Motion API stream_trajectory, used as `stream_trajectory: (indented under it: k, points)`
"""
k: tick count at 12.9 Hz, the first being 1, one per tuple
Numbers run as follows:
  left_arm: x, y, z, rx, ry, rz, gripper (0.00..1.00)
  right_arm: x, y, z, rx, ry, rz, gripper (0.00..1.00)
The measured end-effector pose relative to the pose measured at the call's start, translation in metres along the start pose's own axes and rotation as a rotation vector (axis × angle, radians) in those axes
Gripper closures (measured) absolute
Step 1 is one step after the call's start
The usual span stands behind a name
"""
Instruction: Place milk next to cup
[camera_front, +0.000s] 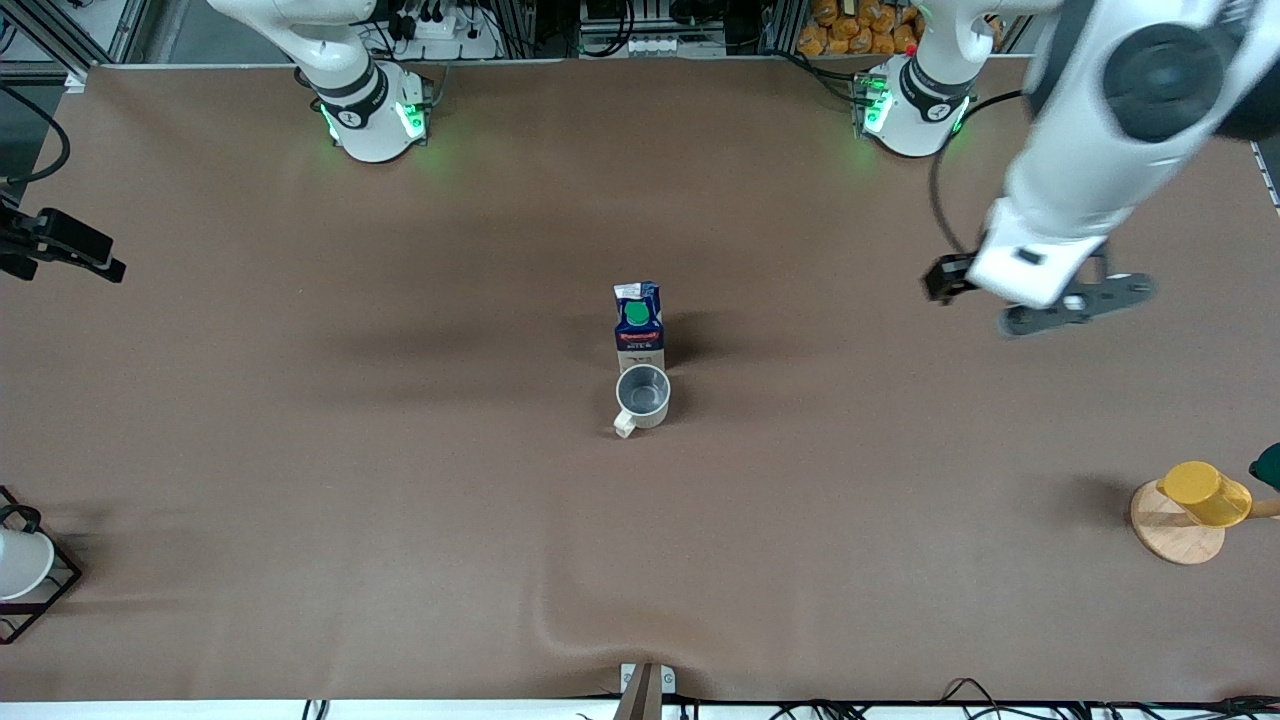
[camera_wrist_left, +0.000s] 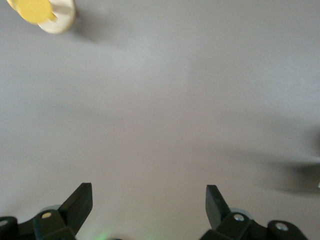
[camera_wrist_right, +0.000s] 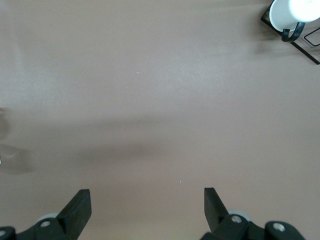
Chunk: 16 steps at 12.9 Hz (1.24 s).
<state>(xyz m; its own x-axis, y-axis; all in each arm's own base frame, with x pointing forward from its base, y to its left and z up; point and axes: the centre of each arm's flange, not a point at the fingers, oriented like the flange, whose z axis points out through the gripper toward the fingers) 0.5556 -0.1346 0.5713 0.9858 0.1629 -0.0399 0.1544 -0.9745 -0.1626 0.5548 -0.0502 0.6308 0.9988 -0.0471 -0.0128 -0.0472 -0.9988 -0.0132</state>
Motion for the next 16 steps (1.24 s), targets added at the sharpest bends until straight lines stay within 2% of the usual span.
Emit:
stream_trajectory:
  k: [2, 4, 8, 16]
  points:
    - [0.007, -0.061, -0.015, -0.098, 0.004, 0.119, 0.0, 0.001, 0.0, 0.0, 0.0, 0.007, 0.0, 0.0]
    - [0.0, -0.09, -0.033, -0.15, 0.042, 0.248, 0.0, 0.002, 0.0, -0.001, -0.001, 0.015, 0.0, 0.0]
    - [-0.011, -0.081, -0.048, -0.165, 0.074, 0.321, 0.0, 0.002, 0.0, -0.001, -0.001, 0.019, 0.0, 0.0]
    - [-0.01, -0.081, -0.05, -0.168, 0.087, 0.306, 0.0, 0.002, 0.001, -0.001, -0.001, 0.019, -0.048, 0.0]
